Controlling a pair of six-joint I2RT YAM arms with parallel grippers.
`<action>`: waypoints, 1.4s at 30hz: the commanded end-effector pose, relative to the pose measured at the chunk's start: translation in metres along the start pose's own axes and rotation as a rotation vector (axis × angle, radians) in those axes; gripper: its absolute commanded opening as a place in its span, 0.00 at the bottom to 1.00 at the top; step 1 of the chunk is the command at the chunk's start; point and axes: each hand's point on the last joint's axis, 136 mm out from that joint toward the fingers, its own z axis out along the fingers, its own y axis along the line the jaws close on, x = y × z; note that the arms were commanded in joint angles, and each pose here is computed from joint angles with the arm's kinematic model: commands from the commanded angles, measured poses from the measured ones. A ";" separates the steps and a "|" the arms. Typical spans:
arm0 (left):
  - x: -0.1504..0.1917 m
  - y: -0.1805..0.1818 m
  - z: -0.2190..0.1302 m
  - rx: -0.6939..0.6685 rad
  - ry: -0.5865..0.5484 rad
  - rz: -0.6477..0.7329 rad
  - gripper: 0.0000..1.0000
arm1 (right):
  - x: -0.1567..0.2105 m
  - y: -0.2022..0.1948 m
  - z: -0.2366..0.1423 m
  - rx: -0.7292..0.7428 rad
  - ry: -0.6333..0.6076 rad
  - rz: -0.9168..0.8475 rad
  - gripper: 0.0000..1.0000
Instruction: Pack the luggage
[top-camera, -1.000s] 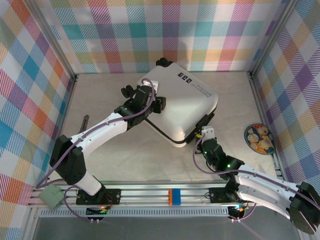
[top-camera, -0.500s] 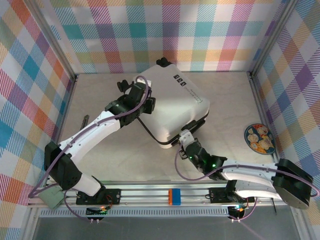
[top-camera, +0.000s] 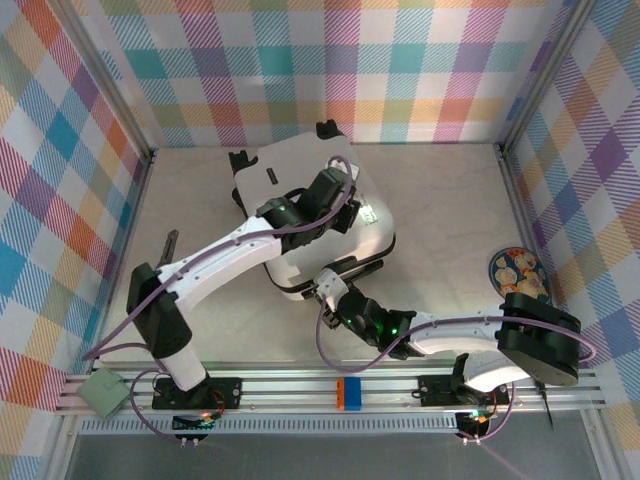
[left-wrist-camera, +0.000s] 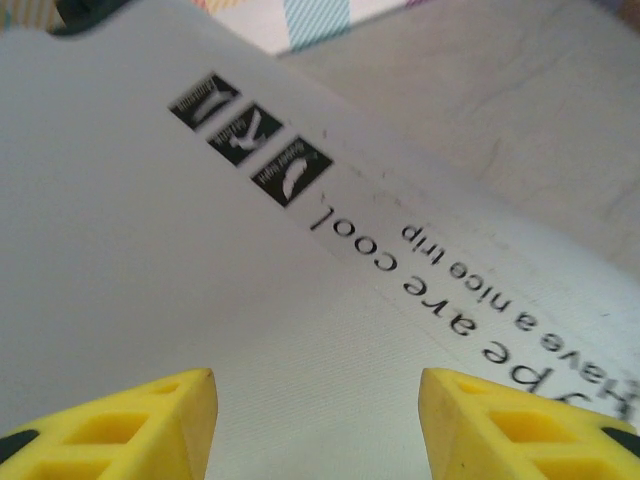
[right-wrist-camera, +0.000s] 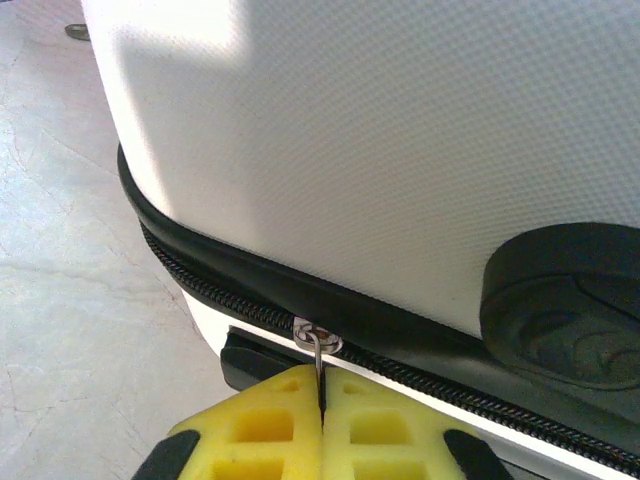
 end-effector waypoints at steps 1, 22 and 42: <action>0.012 0.003 0.009 -0.052 0.028 0.008 0.56 | -0.033 0.007 0.000 -0.025 -0.100 0.037 0.00; 0.132 0.071 0.032 -0.299 0.228 -0.082 0.51 | 0.033 -0.149 -0.022 0.587 0.077 0.244 0.00; 0.130 0.122 0.004 -0.353 0.200 -0.098 0.49 | 0.022 -0.156 -0.051 0.410 0.006 0.207 0.00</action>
